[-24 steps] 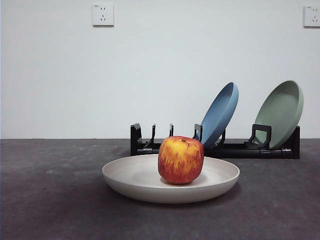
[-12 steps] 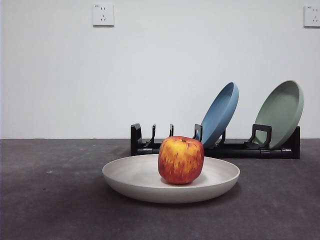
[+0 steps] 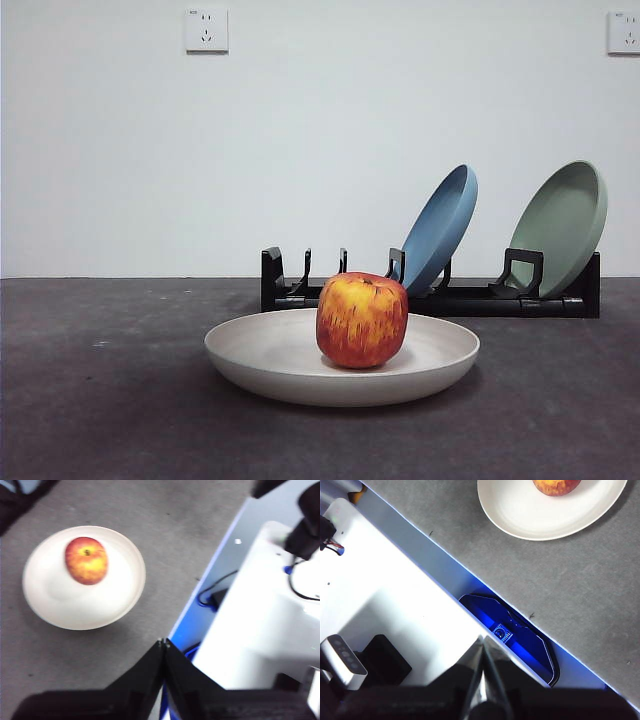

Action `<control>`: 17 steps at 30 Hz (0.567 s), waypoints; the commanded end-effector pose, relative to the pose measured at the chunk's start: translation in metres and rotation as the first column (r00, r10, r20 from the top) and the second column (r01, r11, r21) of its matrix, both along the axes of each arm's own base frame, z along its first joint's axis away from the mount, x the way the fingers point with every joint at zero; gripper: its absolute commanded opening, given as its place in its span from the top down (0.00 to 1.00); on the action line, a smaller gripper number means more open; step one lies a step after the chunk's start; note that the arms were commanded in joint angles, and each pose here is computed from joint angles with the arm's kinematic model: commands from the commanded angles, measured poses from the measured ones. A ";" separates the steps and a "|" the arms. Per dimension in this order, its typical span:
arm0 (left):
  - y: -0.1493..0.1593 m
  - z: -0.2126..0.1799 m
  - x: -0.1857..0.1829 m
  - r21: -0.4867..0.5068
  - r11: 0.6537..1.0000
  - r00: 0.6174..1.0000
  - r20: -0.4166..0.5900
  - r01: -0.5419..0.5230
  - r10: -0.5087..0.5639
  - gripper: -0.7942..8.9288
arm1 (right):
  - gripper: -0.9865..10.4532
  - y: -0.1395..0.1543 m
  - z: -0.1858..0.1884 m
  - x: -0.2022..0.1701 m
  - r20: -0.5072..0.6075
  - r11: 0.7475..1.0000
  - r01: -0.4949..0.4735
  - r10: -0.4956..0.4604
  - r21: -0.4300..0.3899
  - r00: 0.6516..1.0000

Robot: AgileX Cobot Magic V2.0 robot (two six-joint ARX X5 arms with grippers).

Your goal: Take the yellow plate from the plate rack,put the plate on the table,take the apple from the table,put the apple in the plate

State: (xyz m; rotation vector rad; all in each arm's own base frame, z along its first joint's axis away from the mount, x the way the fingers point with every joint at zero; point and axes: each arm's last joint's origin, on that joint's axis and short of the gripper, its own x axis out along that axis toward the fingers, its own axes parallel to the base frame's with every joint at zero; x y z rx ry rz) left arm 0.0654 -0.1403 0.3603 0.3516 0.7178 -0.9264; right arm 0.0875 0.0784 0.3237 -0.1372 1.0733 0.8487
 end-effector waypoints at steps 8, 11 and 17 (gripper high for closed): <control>0.031 0.027 0.020 -0.191 0.974 0.955 0.243 -0.125 0.170 0.92 | 0.91 0.000 -0.001 0.000 0.001 1.000 -0.002 0.002 0.001 1.000; 0.059 0.044 0.023 -0.346 0.907 0.881 0.316 -0.238 0.352 0.92 | 0.91 0.000 -0.001 0.000 0.004 1.000 -0.002 0.002 0.003 1.000; 0.111 0.047 0.006 -0.596 0.722 0.598 0.450 -0.351 0.663 0.92 | 0.91 0.000 0.000 -0.001 0.004 1.000 -0.002 0.002 0.004 1.000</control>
